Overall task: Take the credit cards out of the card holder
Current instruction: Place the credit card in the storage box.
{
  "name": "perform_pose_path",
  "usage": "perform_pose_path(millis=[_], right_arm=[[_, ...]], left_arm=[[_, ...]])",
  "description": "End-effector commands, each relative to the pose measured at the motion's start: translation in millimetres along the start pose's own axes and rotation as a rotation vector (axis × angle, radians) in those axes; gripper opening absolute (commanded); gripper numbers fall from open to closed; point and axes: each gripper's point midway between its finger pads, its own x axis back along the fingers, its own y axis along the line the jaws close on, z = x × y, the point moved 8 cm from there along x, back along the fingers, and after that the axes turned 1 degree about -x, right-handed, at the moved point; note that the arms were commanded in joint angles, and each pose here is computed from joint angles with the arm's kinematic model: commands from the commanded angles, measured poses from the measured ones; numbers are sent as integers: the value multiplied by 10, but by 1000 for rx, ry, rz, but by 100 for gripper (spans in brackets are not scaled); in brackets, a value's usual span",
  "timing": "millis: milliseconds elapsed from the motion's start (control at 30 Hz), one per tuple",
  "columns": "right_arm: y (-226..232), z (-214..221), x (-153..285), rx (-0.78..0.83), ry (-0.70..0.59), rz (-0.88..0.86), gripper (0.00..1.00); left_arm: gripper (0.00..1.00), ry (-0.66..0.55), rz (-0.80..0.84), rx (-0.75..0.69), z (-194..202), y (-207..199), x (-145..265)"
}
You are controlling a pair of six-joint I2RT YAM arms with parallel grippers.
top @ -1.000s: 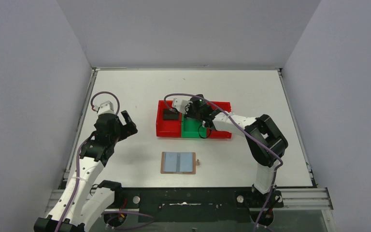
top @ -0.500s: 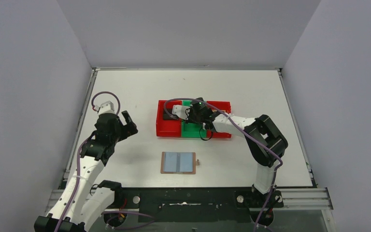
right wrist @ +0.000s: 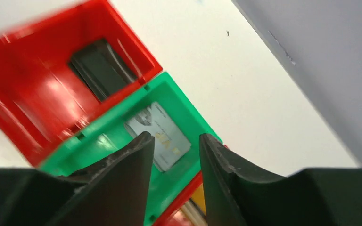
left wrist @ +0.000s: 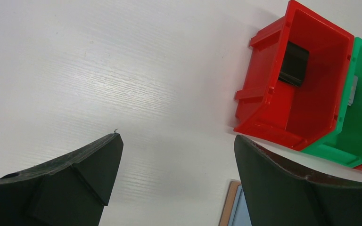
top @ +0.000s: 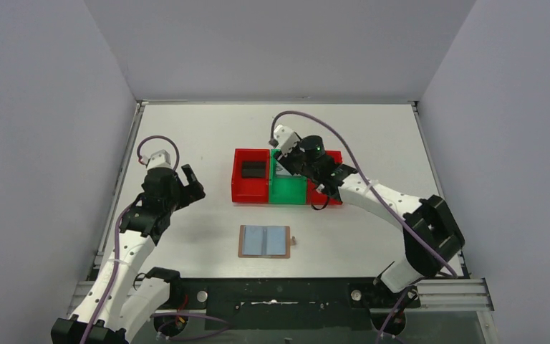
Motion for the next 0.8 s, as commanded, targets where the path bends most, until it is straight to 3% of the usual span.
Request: perform_pose_path(millis=[0, 100, 167, 333, 600, 767], right_arm=[[-61, -456, 392, -605, -140, 85, 43], [194, -386, 510, -982, 7, 32, 44], [519, -287, 561, -1056, 52, -16, 43], [1167, -114, 686, -1161, 153, 129, 48], [2075, -173, 581, -1104, 263, 136, 54], [2415, -264, 423, -997, 353, 157, 55]], left_arm=[[91, -37, 19, -6, -80, -24, 23], [91, -49, 12, -2, -94, -17, 38], [91, -57, 2, 3, -100, -6, 44], [91, -87, -41, 25, -131, 36, 72], [93, -118, -69, 46, -149, 73, 104], [93, -114, -73, 47, -140, 79, 100]])
